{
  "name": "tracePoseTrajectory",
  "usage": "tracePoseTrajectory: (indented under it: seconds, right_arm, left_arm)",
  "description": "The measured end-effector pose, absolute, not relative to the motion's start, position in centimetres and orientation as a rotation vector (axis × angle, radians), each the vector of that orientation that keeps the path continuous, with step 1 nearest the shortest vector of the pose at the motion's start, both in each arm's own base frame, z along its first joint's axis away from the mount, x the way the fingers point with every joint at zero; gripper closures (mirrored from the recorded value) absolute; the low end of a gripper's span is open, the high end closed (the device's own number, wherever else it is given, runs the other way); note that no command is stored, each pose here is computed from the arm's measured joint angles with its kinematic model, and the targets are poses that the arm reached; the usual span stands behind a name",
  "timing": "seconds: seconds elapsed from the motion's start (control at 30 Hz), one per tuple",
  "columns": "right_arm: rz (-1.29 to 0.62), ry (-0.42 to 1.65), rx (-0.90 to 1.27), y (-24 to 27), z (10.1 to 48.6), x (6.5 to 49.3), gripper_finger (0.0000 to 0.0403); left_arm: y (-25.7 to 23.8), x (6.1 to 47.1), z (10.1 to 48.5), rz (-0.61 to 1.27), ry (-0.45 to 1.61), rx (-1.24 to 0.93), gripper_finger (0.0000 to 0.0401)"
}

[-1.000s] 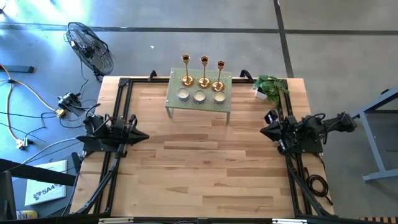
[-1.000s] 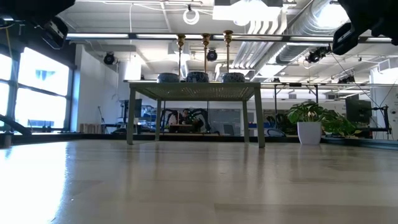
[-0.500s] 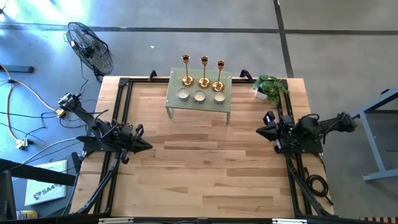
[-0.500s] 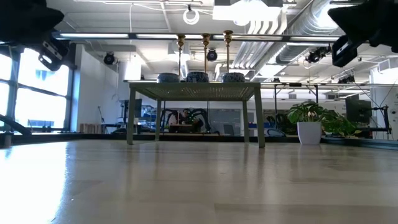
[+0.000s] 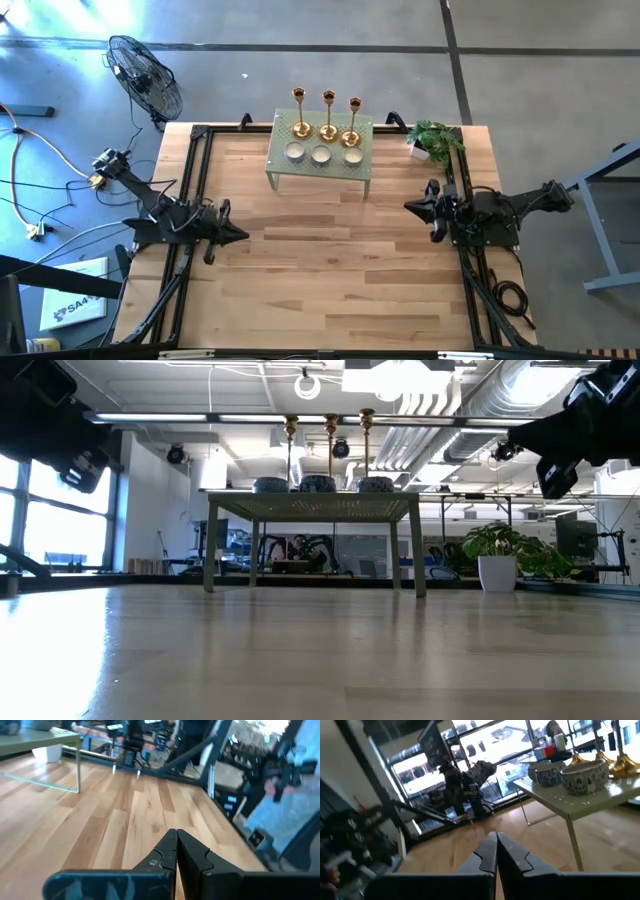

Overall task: Pick & Place candle stick holders
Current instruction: Return to Home Position

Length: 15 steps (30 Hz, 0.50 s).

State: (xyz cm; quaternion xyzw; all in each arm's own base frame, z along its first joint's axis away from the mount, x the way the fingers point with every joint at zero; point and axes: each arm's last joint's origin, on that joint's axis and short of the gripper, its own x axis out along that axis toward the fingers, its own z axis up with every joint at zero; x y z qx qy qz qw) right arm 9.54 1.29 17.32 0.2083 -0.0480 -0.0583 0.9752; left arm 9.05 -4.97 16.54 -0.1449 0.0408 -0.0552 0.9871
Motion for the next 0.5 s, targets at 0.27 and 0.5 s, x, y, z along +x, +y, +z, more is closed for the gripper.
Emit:
tracePoseTrajectory:
  seconds: [0.27,0.5]
  right_arm:
    - [-0.083,-0.061,0.102,1.44,17.19,9.59,0.0402]
    - [-0.085,-0.058,-0.011,1.44,17.21,9.59,0.0399]
  left_arm:
    - [-5.11,9.12,16.4,-0.14,0.102,-0.162,0.04]
    - [-5.13,9.13,16.47,-0.144,0.095,-0.163,0.04]
